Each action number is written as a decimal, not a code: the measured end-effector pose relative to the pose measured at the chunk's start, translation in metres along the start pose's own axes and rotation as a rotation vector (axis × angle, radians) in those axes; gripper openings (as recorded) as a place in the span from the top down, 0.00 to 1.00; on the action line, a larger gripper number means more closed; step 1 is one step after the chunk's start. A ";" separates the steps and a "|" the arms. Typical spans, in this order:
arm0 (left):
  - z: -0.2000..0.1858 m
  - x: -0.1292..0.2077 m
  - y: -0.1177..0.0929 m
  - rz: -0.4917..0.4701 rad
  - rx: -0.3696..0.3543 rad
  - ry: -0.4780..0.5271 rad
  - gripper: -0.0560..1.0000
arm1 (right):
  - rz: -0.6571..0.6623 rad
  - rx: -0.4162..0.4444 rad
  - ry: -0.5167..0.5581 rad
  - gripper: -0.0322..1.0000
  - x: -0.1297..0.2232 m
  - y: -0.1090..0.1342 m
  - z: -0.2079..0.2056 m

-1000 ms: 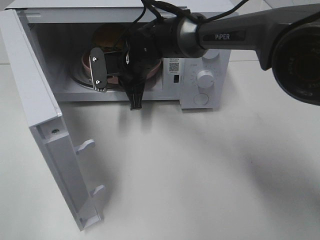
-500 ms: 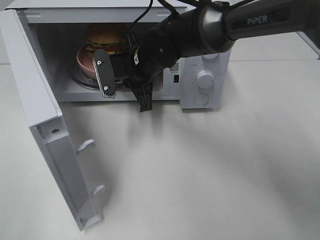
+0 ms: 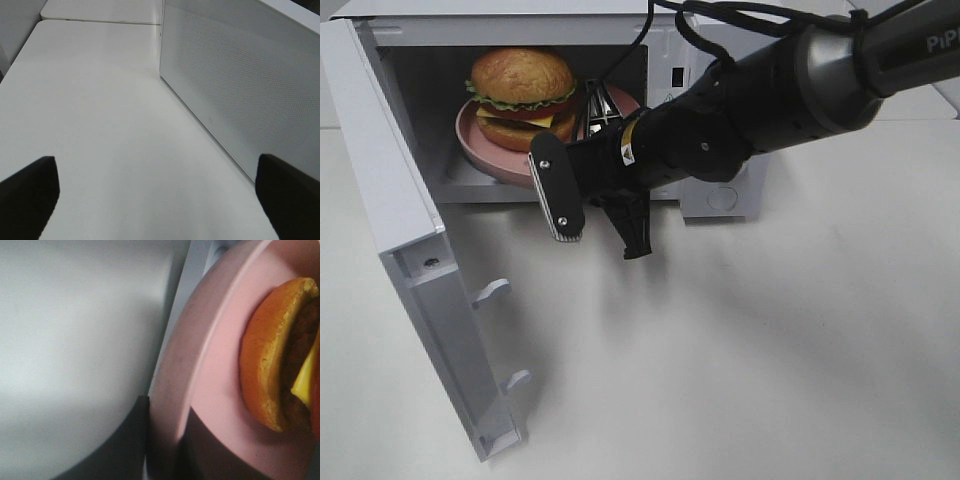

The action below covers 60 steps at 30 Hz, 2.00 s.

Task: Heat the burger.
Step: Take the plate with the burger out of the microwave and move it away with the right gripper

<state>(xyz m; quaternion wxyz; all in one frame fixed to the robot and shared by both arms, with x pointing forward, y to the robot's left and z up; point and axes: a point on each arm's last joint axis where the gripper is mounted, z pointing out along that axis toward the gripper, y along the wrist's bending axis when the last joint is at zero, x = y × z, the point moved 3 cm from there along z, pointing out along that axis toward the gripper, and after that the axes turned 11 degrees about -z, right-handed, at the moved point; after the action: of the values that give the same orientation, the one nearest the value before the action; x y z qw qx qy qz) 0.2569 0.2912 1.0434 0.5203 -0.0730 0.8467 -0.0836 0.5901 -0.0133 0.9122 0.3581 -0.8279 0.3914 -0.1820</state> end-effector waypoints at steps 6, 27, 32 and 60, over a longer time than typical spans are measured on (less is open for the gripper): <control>0.000 0.000 0.000 0.000 0.000 0.000 0.01 | -0.032 0.002 -0.032 0.87 -0.004 0.025 -0.016; 0.000 0.000 0.000 0.000 0.000 0.000 0.01 | -0.021 -0.015 -0.048 0.87 -0.004 0.076 -0.094; 0.000 0.000 0.000 0.000 0.000 0.000 0.01 | -0.019 0.001 -0.047 0.87 -0.004 0.079 -0.109; 0.000 0.000 0.000 0.000 0.000 0.000 0.01 | 0.190 -0.060 0.128 0.87 0.019 0.130 -0.237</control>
<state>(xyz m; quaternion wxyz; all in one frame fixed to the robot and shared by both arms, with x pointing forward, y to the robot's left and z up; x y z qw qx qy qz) 0.2569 0.2912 1.0434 0.5203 -0.0730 0.8467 -0.0836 0.3967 -0.1918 0.9777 0.3230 -0.7842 0.4953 -0.1879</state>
